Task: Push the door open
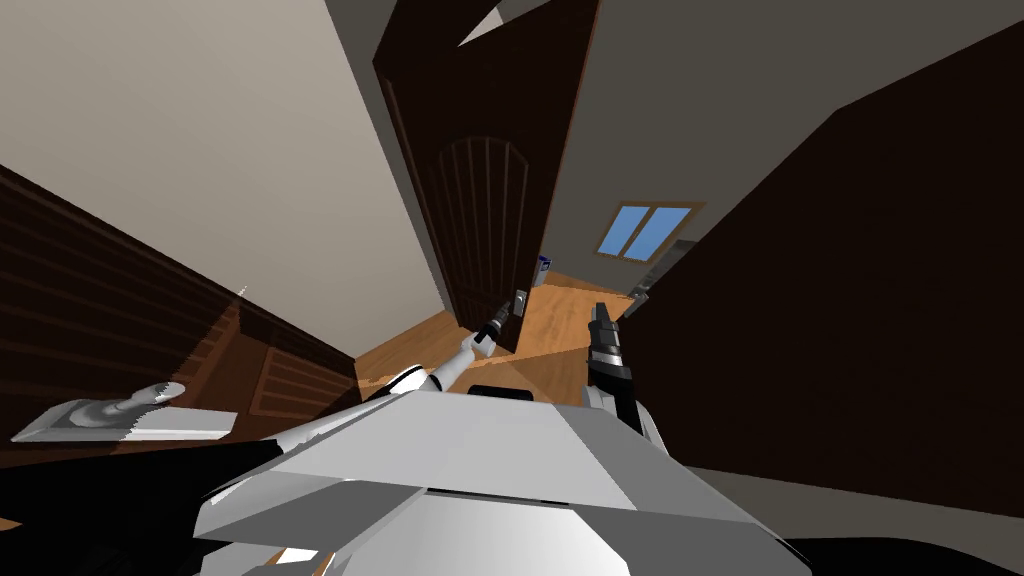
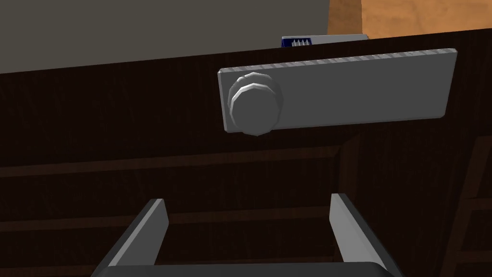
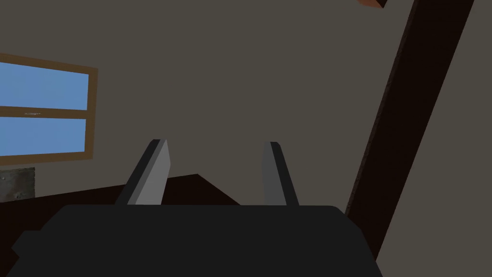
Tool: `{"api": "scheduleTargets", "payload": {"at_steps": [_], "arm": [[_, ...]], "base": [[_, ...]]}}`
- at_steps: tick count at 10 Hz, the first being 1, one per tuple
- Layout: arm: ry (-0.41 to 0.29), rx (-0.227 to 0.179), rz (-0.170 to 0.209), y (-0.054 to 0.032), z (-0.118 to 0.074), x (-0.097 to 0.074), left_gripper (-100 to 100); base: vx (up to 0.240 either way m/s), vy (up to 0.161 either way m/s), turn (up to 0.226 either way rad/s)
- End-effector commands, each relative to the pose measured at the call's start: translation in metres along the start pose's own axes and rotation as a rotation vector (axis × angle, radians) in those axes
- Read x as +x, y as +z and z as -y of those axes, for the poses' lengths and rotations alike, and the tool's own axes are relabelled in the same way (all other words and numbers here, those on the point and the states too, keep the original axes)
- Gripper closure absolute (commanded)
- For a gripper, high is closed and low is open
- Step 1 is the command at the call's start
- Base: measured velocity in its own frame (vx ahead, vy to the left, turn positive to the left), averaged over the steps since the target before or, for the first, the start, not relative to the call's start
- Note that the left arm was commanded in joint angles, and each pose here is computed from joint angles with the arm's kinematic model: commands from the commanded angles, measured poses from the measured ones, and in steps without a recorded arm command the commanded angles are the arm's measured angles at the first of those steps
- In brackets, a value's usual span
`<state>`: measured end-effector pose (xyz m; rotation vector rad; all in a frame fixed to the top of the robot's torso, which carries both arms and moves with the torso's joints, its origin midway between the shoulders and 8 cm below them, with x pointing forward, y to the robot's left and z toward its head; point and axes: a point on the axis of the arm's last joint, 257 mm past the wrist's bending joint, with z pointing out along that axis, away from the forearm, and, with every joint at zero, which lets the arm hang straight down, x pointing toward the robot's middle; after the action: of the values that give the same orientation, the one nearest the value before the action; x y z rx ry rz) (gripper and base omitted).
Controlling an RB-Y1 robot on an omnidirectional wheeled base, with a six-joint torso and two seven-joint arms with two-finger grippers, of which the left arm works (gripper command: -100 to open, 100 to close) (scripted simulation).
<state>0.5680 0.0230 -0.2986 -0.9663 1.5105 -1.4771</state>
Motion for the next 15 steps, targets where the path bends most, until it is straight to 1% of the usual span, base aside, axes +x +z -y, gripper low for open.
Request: {"api": "scheduleTargets", "payload": {"at_steps": [1,3,6,7,8,13,14,15], "arm": [[0.003,0.001,0.005,0.0001,0.000,-0.003,-100],[0.002,0.004,0.010,0.0002,0.000,-0.004,-100],[-0.009,0.011,0.012,0.0016,0.002,0.000,-100],[-0.006,0.009,0.012,0.0013,0.001,-0.001,-100],[-0.006,0.009,0.012,0.0013,0.001,-0.001,100],[-0.006,0.009,0.012,0.0013,0.001,-0.001,100],[0.000,0.001,0.031,-0.0006,-0.002,-0.014,100],[0.001,0.001,0.035,-0.0008,-0.003,-0.017,100]], "base": [[0.200,-0.084,-0.021],[0.186,-0.121,-0.028],[0.183,-0.084,-0.026],[0.082,-0.041,0.001],[-0.012,0.006,0.005],[-0.016,0.008,-0.002],[0.066,-0.074,0.030],[0.111,-0.084,0.050]]}}
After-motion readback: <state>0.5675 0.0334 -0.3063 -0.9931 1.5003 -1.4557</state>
